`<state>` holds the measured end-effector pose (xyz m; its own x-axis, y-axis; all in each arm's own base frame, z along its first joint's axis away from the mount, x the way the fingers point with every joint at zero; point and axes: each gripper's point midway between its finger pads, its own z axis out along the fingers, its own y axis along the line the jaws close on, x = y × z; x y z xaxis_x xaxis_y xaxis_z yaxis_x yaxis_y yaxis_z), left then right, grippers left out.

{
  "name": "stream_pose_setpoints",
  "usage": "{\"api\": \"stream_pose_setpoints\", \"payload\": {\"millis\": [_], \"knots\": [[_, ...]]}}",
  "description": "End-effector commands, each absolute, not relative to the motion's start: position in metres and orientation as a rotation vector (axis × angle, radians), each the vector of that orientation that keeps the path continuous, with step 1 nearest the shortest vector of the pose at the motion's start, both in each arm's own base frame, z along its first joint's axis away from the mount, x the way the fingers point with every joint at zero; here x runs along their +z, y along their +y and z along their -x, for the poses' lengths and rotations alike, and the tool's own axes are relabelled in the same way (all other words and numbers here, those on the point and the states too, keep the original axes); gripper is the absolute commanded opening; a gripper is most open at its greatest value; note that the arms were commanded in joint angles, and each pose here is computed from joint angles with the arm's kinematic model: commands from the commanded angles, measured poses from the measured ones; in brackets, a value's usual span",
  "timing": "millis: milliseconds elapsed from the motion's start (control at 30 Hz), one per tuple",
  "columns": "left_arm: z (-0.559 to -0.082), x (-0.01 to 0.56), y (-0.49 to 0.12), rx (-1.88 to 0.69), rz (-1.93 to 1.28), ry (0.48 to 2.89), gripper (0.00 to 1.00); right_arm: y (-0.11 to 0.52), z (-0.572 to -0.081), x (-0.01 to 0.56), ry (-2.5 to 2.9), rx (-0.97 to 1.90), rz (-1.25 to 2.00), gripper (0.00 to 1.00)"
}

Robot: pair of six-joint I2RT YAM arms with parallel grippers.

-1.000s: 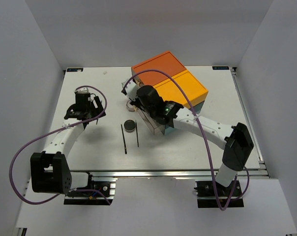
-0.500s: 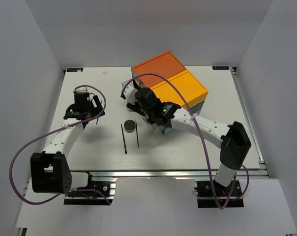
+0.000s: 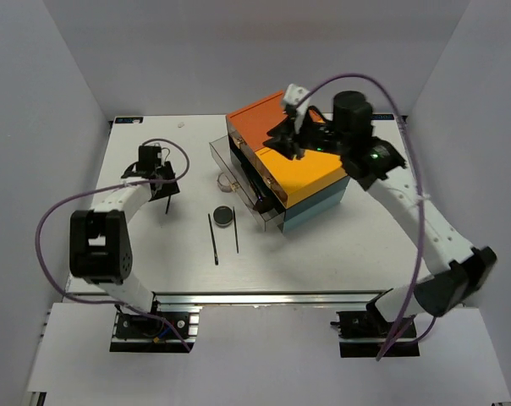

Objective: Organize the makeup

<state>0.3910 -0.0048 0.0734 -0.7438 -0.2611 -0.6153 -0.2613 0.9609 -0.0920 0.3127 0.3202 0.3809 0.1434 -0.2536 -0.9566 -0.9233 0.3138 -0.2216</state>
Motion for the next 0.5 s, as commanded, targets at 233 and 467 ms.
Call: {"api": "stream_pose_setpoints", "payload": {"millis": [233, 467], "knots": [[-0.448, 0.056, 0.008, 0.11, 0.251, 2.51, 0.6, 0.253, -0.26, 0.382, 1.347, 0.847, 1.104, 0.4], [-0.444, 0.029, 0.01, 0.148, 0.167, 2.618, 0.48, 0.211, -0.269, 0.375, 1.405, 0.79, 0.973, 0.4]]}}
